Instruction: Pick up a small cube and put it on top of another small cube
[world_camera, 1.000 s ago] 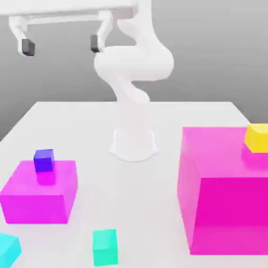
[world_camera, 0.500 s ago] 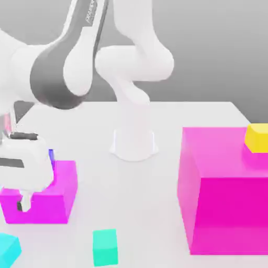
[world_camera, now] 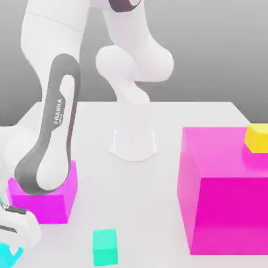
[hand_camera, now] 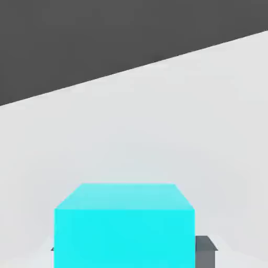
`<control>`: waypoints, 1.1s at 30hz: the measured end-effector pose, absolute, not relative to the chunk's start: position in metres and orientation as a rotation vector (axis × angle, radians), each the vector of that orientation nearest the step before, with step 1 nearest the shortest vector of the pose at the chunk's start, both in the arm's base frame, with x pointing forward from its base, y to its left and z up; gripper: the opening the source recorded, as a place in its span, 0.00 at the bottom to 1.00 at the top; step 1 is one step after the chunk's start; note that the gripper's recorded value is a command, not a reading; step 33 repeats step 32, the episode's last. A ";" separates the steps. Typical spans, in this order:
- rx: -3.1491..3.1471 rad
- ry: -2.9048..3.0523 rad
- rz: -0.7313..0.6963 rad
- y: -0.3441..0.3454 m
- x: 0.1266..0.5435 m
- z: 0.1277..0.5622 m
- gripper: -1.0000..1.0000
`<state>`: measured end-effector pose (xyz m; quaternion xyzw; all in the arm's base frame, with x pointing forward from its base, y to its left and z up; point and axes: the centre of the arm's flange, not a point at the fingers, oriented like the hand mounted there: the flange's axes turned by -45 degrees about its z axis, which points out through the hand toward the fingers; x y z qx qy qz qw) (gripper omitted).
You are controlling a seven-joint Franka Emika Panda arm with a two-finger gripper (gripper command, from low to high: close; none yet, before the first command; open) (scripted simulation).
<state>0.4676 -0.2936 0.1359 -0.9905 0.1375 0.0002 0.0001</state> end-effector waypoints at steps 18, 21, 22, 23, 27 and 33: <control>-2.867 -0.955 -0.006 0.100 0.502 0.351 0.00; -2.727 -1.368 0.002 0.199 0.447 0.408 0.00; -2.682 -1.490 0.003 0.223 0.425 0.426 0.00; -2.679 -1.489 0.004 0.224 0.425 0.426 0.00; -2.545 -1.820 0.003 0.284 0.355 0.437 0.00; -2.535 -1.845 0.003 0.287 0.349 0.412 1.00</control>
